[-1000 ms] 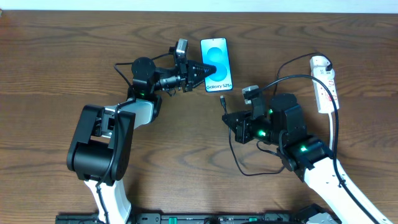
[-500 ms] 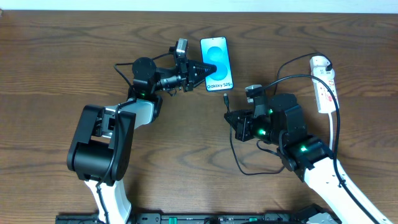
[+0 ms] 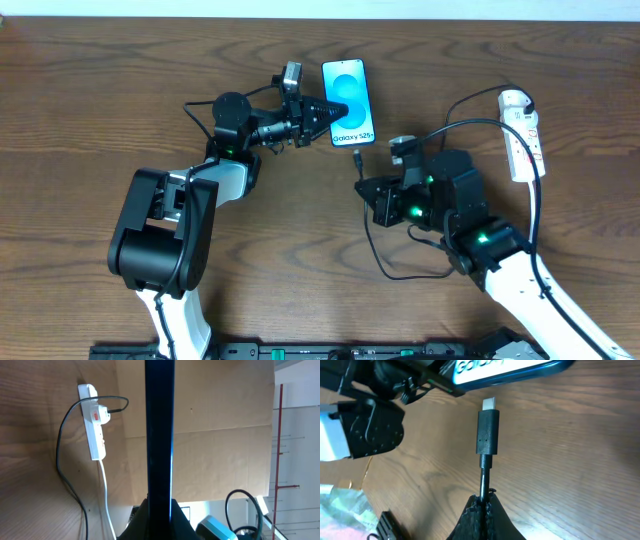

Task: Plug charger to phone and switch on socket
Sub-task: 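Align the USB-C plug under the phone's bottom port, then push the plug upward into the phone's charging port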

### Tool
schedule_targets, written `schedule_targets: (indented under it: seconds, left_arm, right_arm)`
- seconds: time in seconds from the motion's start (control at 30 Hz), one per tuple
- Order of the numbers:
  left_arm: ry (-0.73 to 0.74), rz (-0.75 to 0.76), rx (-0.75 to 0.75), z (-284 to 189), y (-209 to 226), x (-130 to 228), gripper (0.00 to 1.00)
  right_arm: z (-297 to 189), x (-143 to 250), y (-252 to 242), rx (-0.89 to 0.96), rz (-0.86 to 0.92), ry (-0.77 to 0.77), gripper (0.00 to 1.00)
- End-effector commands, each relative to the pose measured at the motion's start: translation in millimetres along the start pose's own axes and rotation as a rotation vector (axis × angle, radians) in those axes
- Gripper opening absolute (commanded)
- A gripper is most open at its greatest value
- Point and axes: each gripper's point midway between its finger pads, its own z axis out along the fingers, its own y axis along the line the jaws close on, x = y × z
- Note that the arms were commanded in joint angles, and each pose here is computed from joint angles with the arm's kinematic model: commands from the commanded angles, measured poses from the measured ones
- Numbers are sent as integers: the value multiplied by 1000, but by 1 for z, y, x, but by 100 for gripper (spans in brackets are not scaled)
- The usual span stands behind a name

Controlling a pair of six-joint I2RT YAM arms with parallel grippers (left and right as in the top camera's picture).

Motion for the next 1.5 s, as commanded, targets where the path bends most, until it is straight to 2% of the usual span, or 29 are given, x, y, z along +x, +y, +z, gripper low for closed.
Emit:
schedule_targets:
  seconds: [0.0, 0.37, 1.47]
  left_arm:
    - [-9, 58, 18, 1, -13, -1, 7]
    - [-8, 58, 18, 1, -13, -1, 8]
    - [-8, 100, 18, 1, -13, -1, 7]
  right_arm:
    - [0, -6, 7, -3, -10, -16, 1]
    - [0, -13, 6, 8, -17, -51, 1]
    - [12, -9, 5, -19, 41, -20, 1]
